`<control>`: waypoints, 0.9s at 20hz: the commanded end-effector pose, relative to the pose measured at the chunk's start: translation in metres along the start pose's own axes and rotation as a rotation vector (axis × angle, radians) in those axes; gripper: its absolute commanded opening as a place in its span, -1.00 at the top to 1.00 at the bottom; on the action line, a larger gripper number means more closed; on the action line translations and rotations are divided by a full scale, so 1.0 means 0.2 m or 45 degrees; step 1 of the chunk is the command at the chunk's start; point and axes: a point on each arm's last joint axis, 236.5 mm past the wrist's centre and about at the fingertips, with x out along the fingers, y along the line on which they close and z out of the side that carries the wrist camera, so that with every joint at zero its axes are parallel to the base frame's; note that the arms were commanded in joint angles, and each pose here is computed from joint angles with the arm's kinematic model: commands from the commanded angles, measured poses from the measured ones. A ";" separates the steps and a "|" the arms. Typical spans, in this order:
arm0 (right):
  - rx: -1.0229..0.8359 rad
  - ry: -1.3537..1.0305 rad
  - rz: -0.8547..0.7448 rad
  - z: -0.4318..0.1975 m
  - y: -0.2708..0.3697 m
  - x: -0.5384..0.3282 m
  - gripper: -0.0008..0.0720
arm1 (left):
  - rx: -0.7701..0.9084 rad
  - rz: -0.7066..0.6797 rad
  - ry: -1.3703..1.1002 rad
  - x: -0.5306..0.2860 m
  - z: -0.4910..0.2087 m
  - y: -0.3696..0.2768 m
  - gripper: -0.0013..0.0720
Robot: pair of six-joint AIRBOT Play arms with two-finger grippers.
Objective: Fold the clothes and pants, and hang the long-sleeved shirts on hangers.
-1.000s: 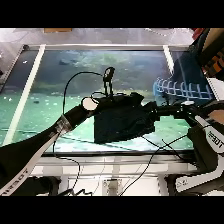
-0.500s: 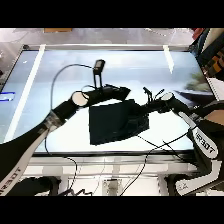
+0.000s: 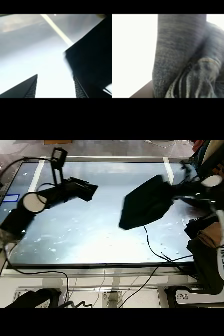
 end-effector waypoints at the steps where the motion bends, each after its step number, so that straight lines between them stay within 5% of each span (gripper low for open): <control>1: 0.024 -0.314 -0.352 0.24 -0.13 -0.73 0.90 | 0.048 0.050 -0.025 -0.19 0.08 0.06 -0.36; 5: 0.058 -0.678 -0.865 0.26 -0.26 -1.60 0.90 | 0.066 0.051 -0.063 -0.26 0.13 0.03 -0.36; 9: 0.596 -0.731 -1.277 -0.20 -0.49 -2.10 0.90 | 0.065 0.051 -0.064 -0.26 0.13 0.03 -0.36; 13: 1.057 -0.513 -1.458 -0.70 -0.69 -2.24 0.90 | 0.065 0.049 -0.062 -0.26 0.13 0.03 -0.37; 16: 1.180 -0.502 -1.477 -0.82 -0.76 -2.28 0.90 | 0.064 0.049 -0.063 -0.26 0.13 0.03 -0.37; 17: 1.190 -0.500 -1.481 -0.83 -0.77 -2.28 0.79 | 0.064 0.049 -0.063 -0.26 0.13 0.03 -0.37; 18: 1.186 -0.507 -1.485 -0.83 -0.77 -2.29 0.46 | 0.064 0.049 -0.063 -0.26 0.13 0.03 -0.37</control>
